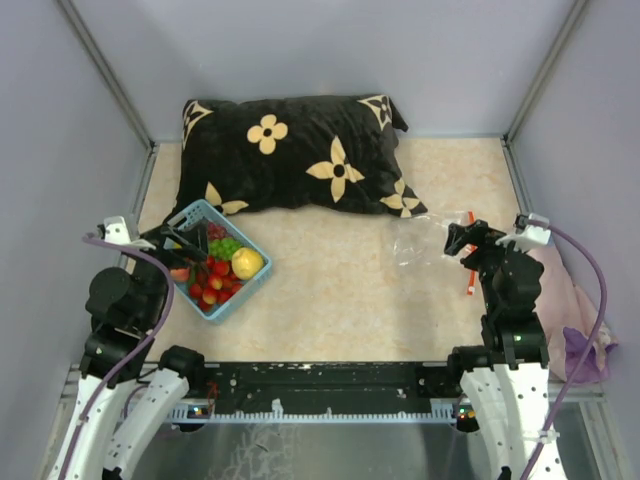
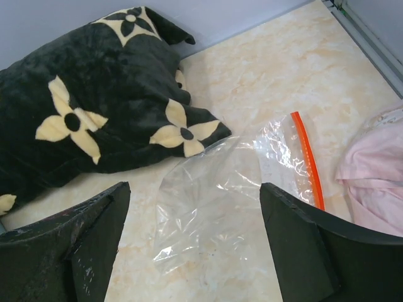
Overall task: Place the food in the zip-top bag and seal the zipper
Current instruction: Pick up the zipper food storage bag at the center of the board.
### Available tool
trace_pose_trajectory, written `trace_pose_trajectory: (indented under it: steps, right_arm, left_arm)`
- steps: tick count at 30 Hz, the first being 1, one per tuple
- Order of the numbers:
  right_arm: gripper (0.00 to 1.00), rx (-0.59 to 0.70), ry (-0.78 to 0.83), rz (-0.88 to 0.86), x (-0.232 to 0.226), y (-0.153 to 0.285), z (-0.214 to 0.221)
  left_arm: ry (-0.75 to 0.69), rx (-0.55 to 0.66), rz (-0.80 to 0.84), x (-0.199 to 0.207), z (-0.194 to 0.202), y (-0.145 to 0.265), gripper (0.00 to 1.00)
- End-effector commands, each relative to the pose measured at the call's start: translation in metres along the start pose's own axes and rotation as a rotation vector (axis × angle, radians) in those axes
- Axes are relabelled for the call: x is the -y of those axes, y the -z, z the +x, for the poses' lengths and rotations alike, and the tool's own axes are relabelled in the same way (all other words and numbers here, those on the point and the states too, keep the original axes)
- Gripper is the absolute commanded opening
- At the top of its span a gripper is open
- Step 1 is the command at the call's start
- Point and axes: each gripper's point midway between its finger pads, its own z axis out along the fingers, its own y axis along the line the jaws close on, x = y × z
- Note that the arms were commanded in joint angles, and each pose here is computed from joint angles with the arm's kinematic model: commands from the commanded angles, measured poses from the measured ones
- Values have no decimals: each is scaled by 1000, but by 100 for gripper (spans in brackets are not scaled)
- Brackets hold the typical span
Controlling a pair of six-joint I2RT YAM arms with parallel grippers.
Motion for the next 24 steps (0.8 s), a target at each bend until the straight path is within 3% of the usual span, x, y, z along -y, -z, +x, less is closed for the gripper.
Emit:
trace_pose_trajectory:
  steps: [1,13,24]
  right_arm:
    - [85,72,9,-30,-9,2,-26]
    - [86,-12,36,24,4,-5,-2]
    - [86,-301,-34,223,36,-49,66]
  left_arm:
    - [13,11,36,8,-1,-4,100]
    - [11,-34,62,14,7,-8,100]
    - [29,-108,126,26,25,-12,100]
